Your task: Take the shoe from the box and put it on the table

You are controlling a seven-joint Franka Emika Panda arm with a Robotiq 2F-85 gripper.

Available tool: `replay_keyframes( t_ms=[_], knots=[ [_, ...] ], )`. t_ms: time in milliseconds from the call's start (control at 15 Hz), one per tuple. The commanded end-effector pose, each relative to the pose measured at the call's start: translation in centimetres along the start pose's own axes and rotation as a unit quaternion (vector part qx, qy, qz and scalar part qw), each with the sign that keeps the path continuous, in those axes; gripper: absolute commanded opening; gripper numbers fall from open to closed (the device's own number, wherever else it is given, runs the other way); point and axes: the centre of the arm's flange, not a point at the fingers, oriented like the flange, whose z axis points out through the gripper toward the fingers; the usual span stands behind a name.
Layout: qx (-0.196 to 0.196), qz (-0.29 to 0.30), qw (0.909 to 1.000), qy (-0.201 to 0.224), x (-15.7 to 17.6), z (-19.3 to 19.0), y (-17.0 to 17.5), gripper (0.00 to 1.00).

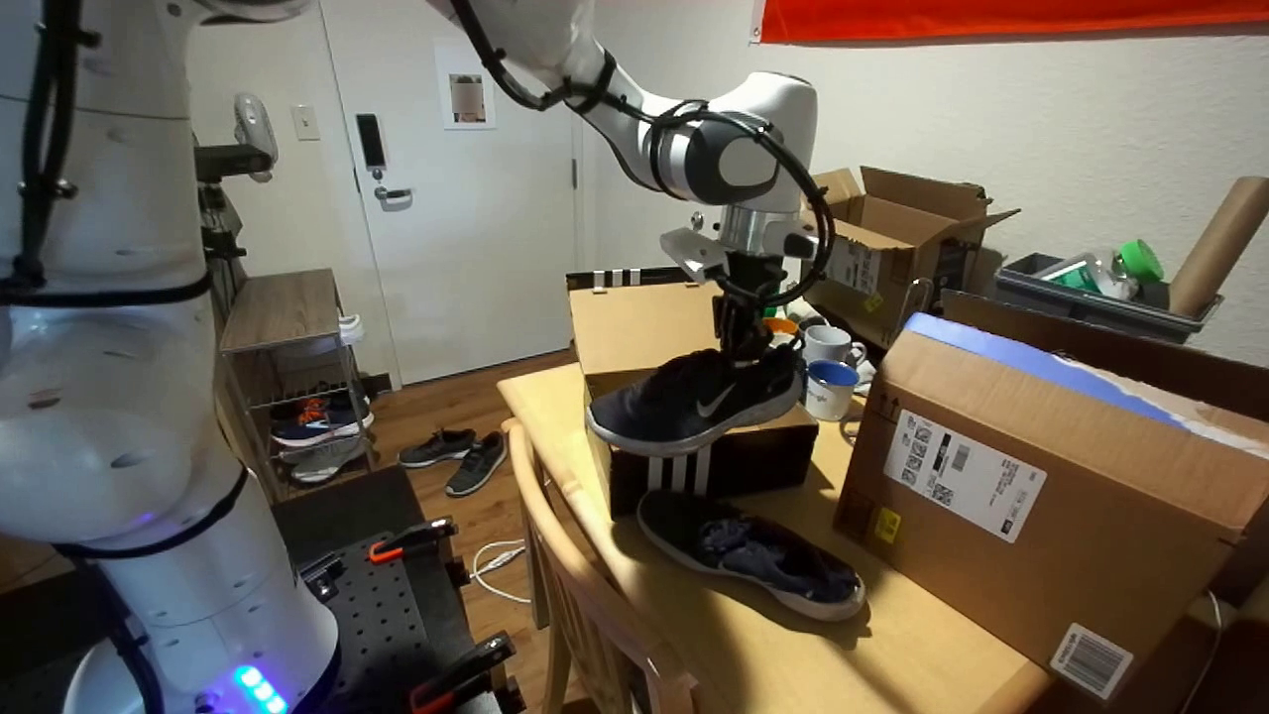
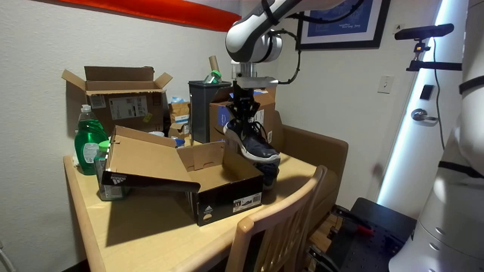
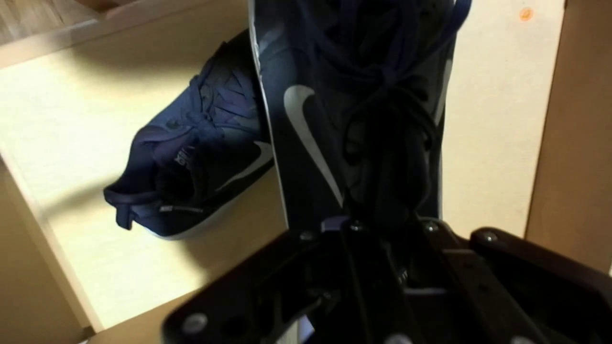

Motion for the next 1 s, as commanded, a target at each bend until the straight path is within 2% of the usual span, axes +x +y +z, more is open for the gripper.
replay_keyframes(
  t_ms=[0, 200, 267, 533, 600, 800, 933],
  knots=[
    [0.029, 0.043, 0.9985, -0.015, -3.1, 0.3, 4.1, 0.04],
    [0.045, 0.064, 0.9966, -0.027, -3.5, 1.1, 6.6, 0.04],
    [0.027, 0.057, 0.9975, -0.032, -1.8, 1.8, 5.2, 0.16],
    [0.032, 0.066, 0.9966, -0.036, -2.2, 2.1, 6.5, 0.16],
    [0.032, 0.066, 0.9967, -0.036, -2.2, 2.0, 6.4, 0.04],
    [0.034, 0.078, 0.9960, -0.028, -1.7, 1.8, 9.3, 0.04],
    [0.029, 0.082, 0.9960, -0.019, -2.2, 2.0, 12.4, 0.04]
  ],
)
